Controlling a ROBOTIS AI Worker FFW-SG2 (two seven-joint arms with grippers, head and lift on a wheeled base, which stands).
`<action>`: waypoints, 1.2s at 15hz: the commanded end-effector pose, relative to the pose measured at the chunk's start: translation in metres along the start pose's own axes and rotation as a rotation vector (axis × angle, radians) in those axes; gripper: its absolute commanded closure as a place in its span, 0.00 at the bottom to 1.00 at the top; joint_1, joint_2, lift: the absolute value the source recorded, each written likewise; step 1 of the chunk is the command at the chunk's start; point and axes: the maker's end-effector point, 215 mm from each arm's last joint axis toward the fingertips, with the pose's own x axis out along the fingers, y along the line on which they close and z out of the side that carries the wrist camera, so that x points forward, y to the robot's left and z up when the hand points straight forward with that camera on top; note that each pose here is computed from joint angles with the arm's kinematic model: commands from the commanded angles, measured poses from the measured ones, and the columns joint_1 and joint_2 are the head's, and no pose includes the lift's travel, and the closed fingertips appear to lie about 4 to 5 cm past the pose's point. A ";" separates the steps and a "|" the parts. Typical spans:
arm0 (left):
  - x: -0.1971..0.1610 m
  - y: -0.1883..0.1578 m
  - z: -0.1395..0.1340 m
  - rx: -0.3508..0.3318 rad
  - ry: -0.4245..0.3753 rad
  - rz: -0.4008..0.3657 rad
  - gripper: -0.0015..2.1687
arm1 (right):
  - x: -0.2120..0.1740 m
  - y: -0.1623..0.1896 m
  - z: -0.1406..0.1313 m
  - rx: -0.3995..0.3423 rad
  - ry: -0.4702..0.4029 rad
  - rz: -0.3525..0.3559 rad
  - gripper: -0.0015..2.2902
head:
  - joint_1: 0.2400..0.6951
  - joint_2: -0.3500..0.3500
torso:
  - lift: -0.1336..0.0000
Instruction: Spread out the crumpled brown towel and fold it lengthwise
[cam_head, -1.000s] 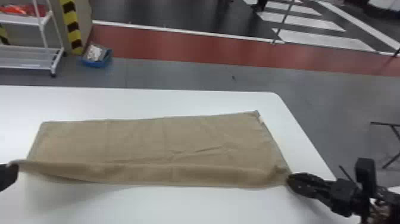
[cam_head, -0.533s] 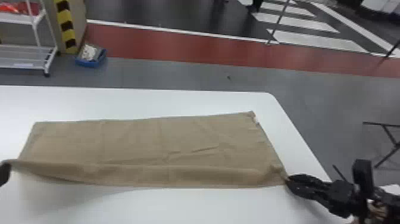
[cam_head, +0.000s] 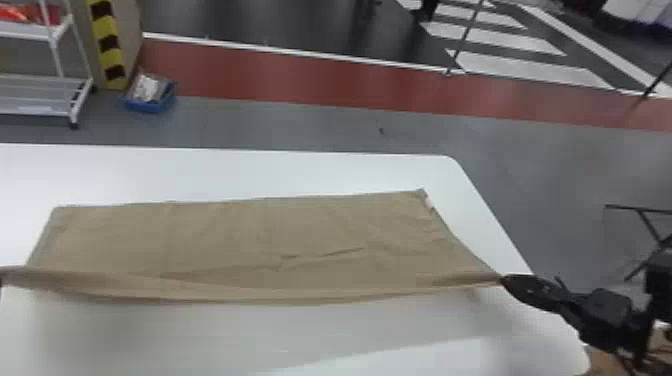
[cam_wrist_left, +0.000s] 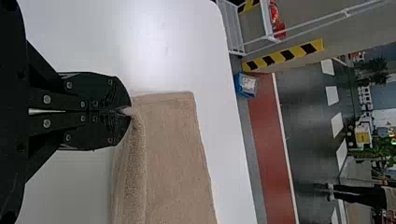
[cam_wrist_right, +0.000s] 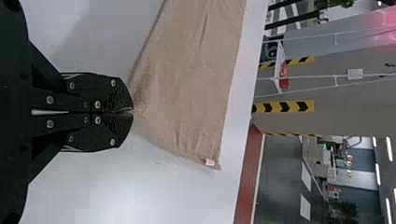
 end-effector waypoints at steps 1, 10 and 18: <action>-0.005 0.003 0.002 0.004 0.002 0.015 0.74 | -0.021 -0.009 0.033 0.055 -0.067 -0.031 0.62 | 1.00 0.06 | 0.07; 0.015 0.010 0.035 0.011 -0.040 0.032 0.74 | 0.035 -0.030 0.087 0.158 -0.028 -0.024 0.62 | 1.00 0.07 | 0.07; 0.102 -0.003 0.046 0.065 0.050 0.038 0.74 | 0.091 -0.079 0.102 0.289 -0.010 -0.068 0.62 | 1.00 0.16 | 0.07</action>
